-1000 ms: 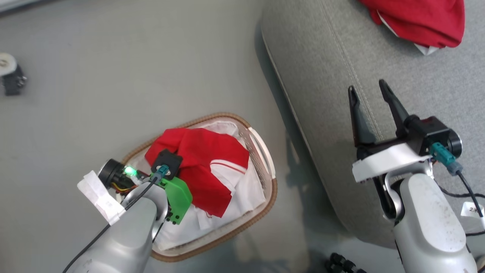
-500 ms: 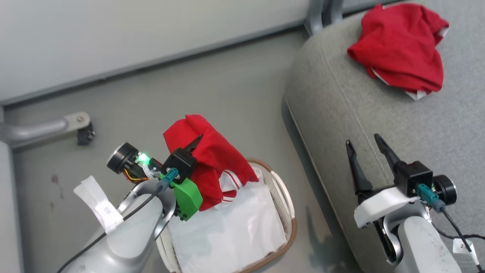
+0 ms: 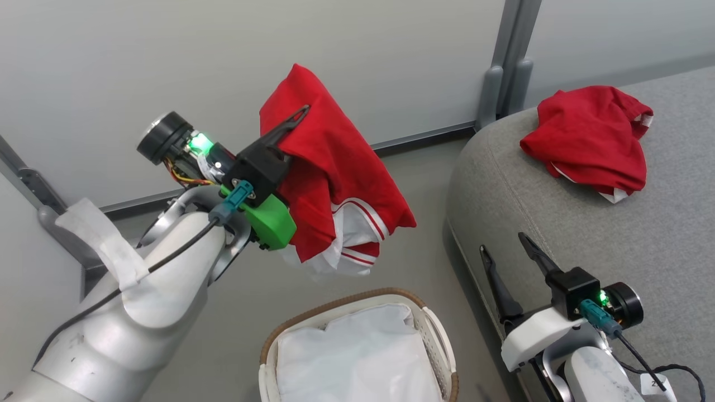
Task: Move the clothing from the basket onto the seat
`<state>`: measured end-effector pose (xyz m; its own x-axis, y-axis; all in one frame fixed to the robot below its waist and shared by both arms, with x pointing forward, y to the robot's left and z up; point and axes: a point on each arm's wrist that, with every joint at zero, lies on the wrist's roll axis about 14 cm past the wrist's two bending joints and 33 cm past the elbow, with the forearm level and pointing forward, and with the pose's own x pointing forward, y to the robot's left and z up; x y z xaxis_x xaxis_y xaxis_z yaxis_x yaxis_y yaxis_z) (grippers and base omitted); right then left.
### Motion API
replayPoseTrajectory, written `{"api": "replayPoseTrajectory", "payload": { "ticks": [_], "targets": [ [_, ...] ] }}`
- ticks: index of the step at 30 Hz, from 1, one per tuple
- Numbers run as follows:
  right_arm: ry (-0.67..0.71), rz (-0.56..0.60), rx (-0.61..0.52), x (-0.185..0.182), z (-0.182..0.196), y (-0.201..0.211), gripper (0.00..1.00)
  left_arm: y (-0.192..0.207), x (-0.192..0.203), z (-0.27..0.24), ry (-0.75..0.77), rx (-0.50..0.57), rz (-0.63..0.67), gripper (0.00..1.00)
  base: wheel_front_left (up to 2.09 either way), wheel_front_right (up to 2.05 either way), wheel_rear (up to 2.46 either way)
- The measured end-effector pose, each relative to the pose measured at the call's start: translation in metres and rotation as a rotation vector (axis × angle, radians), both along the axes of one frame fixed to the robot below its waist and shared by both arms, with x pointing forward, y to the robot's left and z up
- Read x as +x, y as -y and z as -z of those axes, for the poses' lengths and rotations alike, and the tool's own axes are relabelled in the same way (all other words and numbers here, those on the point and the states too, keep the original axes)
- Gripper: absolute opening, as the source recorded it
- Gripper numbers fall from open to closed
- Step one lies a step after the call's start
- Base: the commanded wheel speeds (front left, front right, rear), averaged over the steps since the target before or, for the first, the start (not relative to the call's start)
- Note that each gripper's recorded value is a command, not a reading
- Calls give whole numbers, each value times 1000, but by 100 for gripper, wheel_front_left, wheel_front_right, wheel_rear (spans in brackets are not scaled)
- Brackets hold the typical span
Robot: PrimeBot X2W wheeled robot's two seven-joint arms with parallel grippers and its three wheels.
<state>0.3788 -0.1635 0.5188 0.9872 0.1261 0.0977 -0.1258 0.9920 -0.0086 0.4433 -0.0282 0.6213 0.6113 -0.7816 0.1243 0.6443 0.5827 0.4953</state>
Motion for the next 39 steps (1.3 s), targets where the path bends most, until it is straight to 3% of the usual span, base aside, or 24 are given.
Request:
{"api": "replayPoseTrajectory", "payload": {
  "ticks": [17, 39],
  "targets": [
    [9, -197, -17, 1, -6, -65, 100, 5, -25, -84, 182, -44, 51, 0, 0, 0, 0],
    [89, -365, -235, 42, -38, -115, 100, 30, -49, -81, 174, -52, 160, 0, 0, 0, 0]
  ]
}}
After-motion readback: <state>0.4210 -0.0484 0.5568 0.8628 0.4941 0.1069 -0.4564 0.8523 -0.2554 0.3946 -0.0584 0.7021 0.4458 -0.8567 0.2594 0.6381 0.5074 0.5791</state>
